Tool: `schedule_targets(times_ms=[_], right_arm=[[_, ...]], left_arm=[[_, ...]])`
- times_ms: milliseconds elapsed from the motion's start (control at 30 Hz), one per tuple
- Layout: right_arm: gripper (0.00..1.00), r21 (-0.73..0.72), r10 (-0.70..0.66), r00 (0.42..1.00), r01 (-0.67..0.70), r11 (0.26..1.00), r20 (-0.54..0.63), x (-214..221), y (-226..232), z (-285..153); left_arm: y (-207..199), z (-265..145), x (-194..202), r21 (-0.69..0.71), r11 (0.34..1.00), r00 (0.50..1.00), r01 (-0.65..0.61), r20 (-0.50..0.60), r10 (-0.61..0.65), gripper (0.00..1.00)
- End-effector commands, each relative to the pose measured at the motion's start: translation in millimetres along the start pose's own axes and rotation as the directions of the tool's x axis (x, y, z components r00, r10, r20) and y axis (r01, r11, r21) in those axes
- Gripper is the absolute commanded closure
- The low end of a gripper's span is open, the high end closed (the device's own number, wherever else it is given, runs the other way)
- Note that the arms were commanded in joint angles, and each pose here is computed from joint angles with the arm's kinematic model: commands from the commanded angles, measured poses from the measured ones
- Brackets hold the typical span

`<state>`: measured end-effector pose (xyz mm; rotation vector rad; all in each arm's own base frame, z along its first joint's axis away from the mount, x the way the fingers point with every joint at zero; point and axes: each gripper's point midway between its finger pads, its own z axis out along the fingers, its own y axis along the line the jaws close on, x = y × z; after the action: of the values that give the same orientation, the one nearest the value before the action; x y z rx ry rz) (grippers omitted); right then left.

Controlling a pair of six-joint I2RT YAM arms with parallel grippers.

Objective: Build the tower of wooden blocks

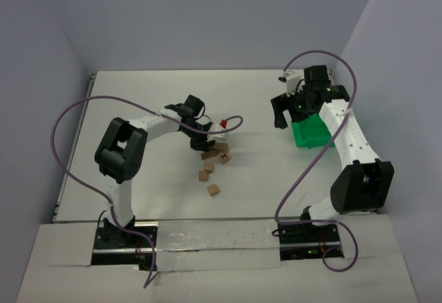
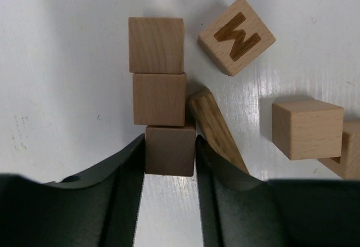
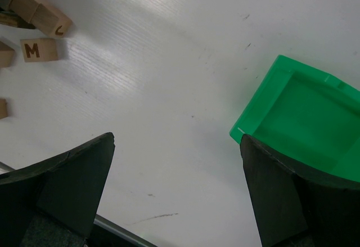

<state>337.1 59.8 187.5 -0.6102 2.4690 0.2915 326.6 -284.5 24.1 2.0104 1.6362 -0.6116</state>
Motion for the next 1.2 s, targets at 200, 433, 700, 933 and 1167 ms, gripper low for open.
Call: schedule_targets(times_ms=[200, 433, 700, 933, 1167], right_arm=[[0.0, 0.003, -0.007, 0.999, 0.007, 1.0, 0.046, -10.9, -1.6, -5.8], [0.0, 0.001, -0.009, 0.999, 0.009, 1.0, 0.04, -8.5, -1.8, -4.1], [0.0, -0.005, -0.007, 0.999, 0.007, 1.0, 0.039, -7.4, -0.8, -2.8], [0.0, -0.008, -0.007, 1.0, 0.007, 1.0, 0.028, -3.7, -1.0, 0.3], [0.0, -0.01, -0.009, 1.0, 0.009, 1.0, 0.02, -1.1, -1.0, 2.3]], left_arm=[[7.6, 8.8, -15.7, -0.013, 1.0, 1.0, -0.018, 0.02, 0.019, 0.52], [14.4, 6.4, -23.9, -0.039, 0.999, 0.999, -0.021, 0.041, 0.023, 0.5], [16.9, 6.2, -29.9, -0.045, 0.999, 0.998, -0.028, 0.052, 0.03, 0.45], [16.2, 7.9, -35.6, -0.039, 0.998, 0.997, -0.04, 0.065, 0.043, 0.45], [16.5, 8.5, -36.4, -0.038, 0.998, 0.997, -0.048, 0.059, 0.05, 0.6]])
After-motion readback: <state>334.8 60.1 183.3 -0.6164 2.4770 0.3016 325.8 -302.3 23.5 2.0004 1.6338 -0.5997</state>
